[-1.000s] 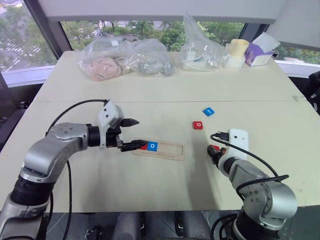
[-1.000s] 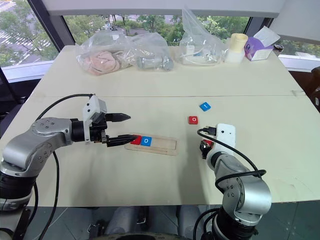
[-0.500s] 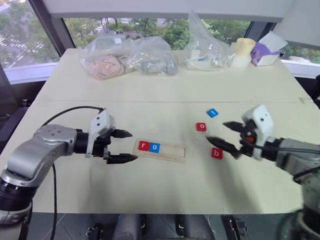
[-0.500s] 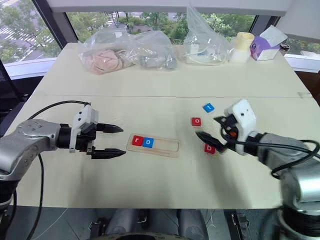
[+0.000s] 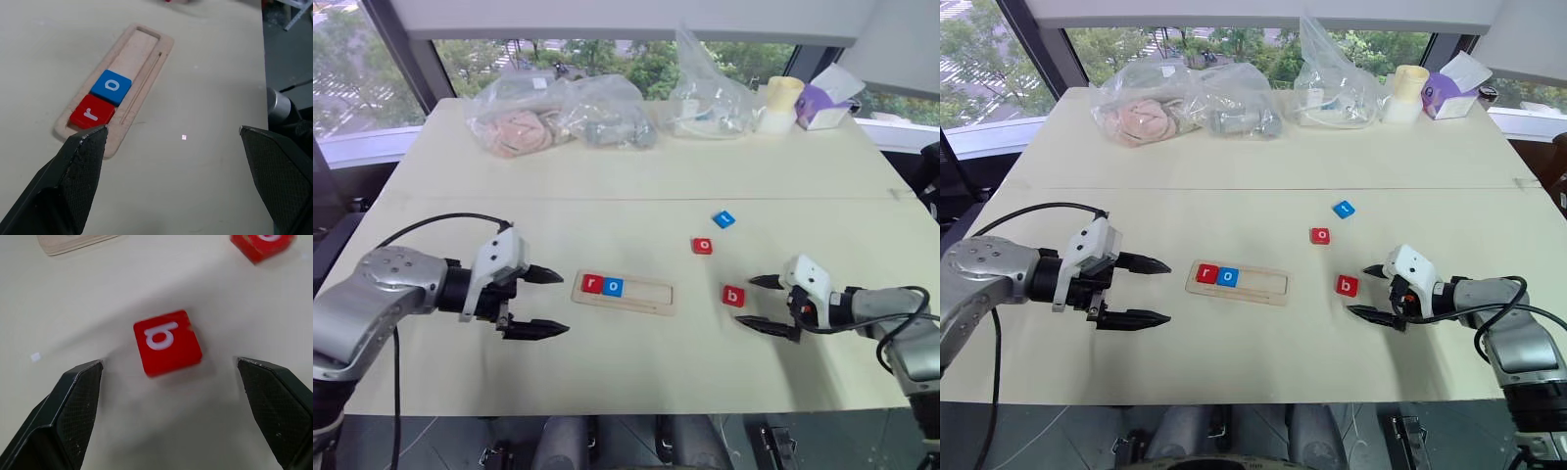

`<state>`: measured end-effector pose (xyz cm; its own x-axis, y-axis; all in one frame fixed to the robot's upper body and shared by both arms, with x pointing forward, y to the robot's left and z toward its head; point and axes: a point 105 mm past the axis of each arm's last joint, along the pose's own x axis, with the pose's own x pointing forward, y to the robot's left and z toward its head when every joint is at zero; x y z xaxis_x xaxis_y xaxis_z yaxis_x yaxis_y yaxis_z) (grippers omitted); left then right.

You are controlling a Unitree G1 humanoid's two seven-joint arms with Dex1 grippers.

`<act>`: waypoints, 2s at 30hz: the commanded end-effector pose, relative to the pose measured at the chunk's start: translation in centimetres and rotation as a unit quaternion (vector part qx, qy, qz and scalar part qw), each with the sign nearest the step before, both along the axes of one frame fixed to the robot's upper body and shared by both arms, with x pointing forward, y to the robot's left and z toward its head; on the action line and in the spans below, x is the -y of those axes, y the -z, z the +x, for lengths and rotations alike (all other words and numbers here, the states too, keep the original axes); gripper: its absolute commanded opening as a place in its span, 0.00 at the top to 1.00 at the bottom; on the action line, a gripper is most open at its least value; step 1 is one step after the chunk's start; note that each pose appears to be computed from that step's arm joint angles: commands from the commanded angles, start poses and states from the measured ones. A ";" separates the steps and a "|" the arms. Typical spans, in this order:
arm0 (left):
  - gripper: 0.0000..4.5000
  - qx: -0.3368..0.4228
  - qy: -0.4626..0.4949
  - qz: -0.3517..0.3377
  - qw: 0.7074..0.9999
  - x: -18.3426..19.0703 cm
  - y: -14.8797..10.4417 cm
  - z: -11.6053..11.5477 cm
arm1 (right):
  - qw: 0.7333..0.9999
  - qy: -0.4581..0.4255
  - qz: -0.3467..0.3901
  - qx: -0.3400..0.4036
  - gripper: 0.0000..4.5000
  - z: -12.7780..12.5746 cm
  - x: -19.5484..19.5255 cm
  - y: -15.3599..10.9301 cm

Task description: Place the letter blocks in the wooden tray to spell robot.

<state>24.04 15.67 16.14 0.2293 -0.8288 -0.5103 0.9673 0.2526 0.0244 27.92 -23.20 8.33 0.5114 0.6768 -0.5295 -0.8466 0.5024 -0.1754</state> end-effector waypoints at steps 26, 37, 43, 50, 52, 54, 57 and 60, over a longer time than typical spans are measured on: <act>0.00 0.018 -0.024 0.022 0.999 -1.4 0.1 0.5 | 0.984 -0.174 0.014 0.044 0.74 2.9 -14.3 -4.3; 0.00 0.013 -0.043 0.014 0.999 -1.2 0.8 -0.4 | 0.981 -0.190 0.009 0.039 0.74 3.0 -16.4 -2.9; 0.00 0.015 -0.048 0.012 0.999 -1.2 0.8 -0.2 | 0.981 -0.187 0.014 0.042 0.74 3.1 -16.8 -3.0; 0.00 0.017 -0.049 0.006 0.999 -1.0 0.7 0.2 | 0.982 -0.184 0.018 0.040 0.43 3.1 -17.3 -2.7; 0.00 0.017 -0.049 0.006 0.999 -1.0 0.7 0.3 | 0.982 -0.183 0.022 0.039 0.21 3.1 -17.4 -2.8; 0.00 0.017 -0.051 0.006 0.999 -1.1 0.8 0.4 | 0.982 -0.176 0.039 0.047 0.01 3.3 -17.6 -3.5; 0.00 0.017 -0.052 0.004 0.999 -1.1 0.8 0.4 | 0.982 -0.160 0.072 0.066 0.01 3.7 -17.4 -5.6; 0.00 0.018 -0.053 0.003 0.998 -1.1 0.8 0.5 | 0.982 -0.144 0.090 0.077 0.01 4.1 -16.7 -7.1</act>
